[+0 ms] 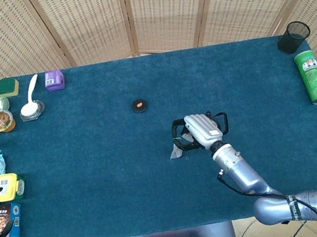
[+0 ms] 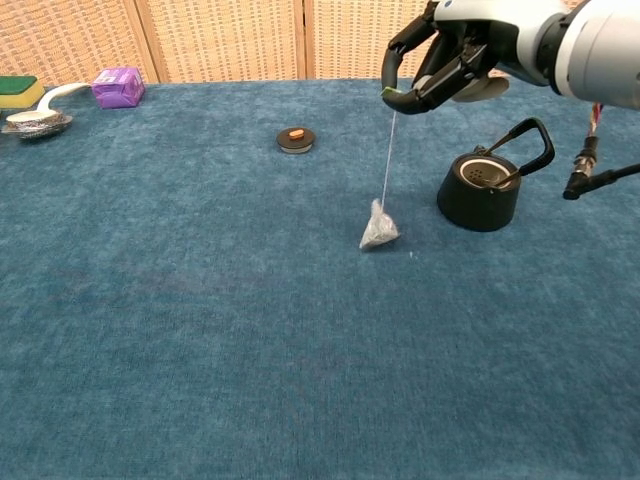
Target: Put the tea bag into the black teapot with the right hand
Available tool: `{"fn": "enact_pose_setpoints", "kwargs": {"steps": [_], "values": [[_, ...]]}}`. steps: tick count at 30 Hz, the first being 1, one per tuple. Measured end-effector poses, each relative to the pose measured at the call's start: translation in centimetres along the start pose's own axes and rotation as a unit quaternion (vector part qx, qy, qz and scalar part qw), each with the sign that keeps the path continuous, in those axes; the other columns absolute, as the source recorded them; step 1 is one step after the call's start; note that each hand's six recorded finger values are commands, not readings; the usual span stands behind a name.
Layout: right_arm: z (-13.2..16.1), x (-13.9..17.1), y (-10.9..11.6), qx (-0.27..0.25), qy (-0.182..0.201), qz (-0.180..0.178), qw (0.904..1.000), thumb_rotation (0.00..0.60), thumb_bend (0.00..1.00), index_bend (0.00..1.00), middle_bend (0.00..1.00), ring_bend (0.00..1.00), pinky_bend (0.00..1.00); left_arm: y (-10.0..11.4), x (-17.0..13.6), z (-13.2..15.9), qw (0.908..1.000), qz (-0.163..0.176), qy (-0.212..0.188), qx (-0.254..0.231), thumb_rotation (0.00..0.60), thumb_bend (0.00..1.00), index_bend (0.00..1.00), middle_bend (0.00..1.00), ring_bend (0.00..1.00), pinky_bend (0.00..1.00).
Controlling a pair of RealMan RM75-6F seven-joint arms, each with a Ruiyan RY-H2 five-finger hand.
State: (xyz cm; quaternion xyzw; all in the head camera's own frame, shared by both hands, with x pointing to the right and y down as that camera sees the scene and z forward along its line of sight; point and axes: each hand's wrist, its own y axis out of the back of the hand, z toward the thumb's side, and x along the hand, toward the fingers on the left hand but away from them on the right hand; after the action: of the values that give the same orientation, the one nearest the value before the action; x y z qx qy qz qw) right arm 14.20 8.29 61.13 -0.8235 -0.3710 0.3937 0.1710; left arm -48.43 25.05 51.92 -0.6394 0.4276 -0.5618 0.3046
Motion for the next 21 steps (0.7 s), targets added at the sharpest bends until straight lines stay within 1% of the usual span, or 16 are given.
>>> {"fn": "enact_pose_setpoints", "kwargs": {"steps": [2,11,17,21], "values": [[-0.2,0.1,0.3,-0.010,-0.002,0.000,0.9999,0.600,0.49,0.70,1.00,1.00,1.00,0.0,0.0,0.0,1.0000,0.000,0.000,0.000,0.600,0.29,0.18,0.19,0.08,0.13],[-0.9,0.1,2.0,-0.024,-0.009,-0.013,0.9996,0.600,0.49,0.70,1.00,1.00,1.00,-0.3,0.0,-0.2,1.0000,-0.006,0.003,0.003,0.600,0.29,0.18,0.19,0.08,0.13],[-1.5,-0.2,3.9,-0.044,-0.014,-0.029,0.9985,0.600,0.49,0.70,1.00,1.00,1.00,-0.4,0.1,-0.5,0.9999,-0.008,0.008,0.006,0.600,0.29,0.18,0.19,0.08,0.13],[-2.3,-0.5,5.4,-0.040,-0.022,-0.037,0.9982,0.600,0.49,0.70,1.00,1.00,1.00,-0.4,0.2,-0.7,0.9999,-0.008,0.011,0.008,0.600,0.29,0.18,0.19,0.08,0.13]]}}
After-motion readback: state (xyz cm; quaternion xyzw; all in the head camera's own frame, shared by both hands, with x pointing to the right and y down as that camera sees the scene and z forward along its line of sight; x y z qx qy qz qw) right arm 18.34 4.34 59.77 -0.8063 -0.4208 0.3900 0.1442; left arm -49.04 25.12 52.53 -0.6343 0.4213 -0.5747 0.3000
